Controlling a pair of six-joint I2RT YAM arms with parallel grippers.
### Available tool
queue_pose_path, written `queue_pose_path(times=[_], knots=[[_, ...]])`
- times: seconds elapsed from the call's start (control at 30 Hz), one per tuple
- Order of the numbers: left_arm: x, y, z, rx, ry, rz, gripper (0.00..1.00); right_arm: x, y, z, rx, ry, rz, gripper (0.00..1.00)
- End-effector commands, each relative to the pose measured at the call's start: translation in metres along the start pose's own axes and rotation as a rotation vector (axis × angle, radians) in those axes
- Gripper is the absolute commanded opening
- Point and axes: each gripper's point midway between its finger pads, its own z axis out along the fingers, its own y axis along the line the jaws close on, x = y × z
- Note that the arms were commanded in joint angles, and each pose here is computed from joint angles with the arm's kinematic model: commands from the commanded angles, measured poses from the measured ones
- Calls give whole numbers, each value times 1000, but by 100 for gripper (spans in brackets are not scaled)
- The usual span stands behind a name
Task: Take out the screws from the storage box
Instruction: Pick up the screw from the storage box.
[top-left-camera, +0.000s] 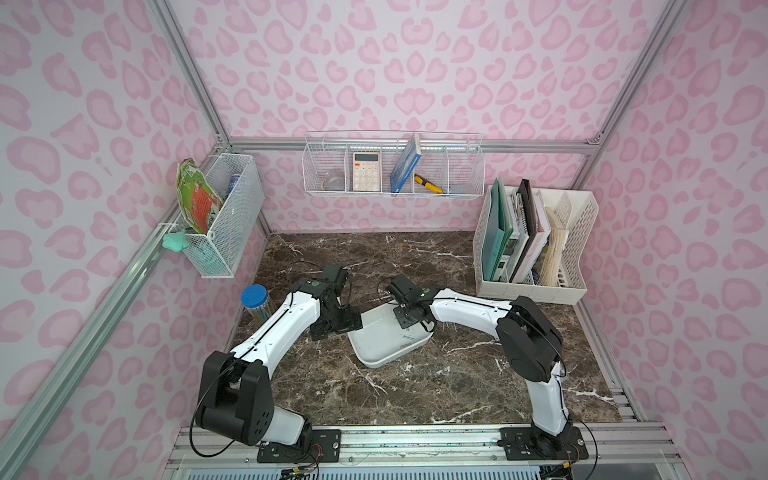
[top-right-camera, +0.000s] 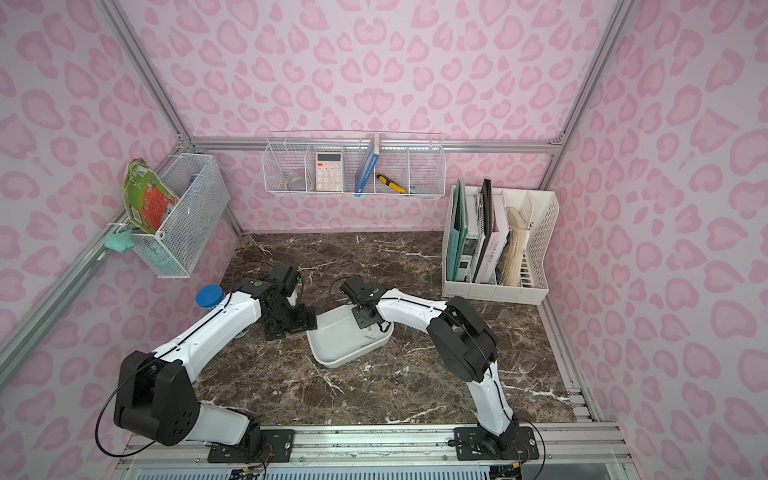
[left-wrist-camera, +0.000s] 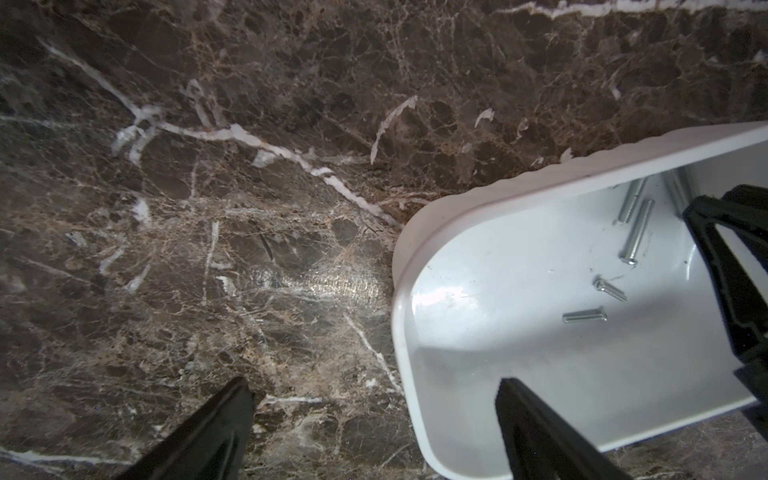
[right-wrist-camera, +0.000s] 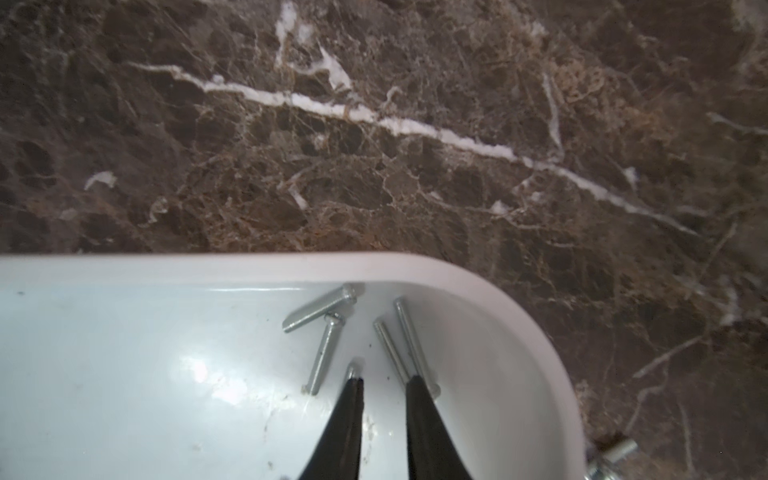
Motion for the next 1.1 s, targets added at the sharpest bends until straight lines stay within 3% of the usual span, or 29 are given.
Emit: queue_pose_path(times=[0.0,0.27,0.6,0.8,1.07], knots=[[2,0,0,0,14,13,96,3,-2,7,22,12,-24,23],[1,0,2,-4,20,13,96,11,-11,18,61,56,-51,22],[1,0,5,-13,35,10,96,34,1,29,-6,135,-48,8],[0,0,5,-17,35,12,95,15,5,12,-12,75,-38,2],[3,-5,8,16,56,18,95,-21,6,-32,-76,-73,29,2]])
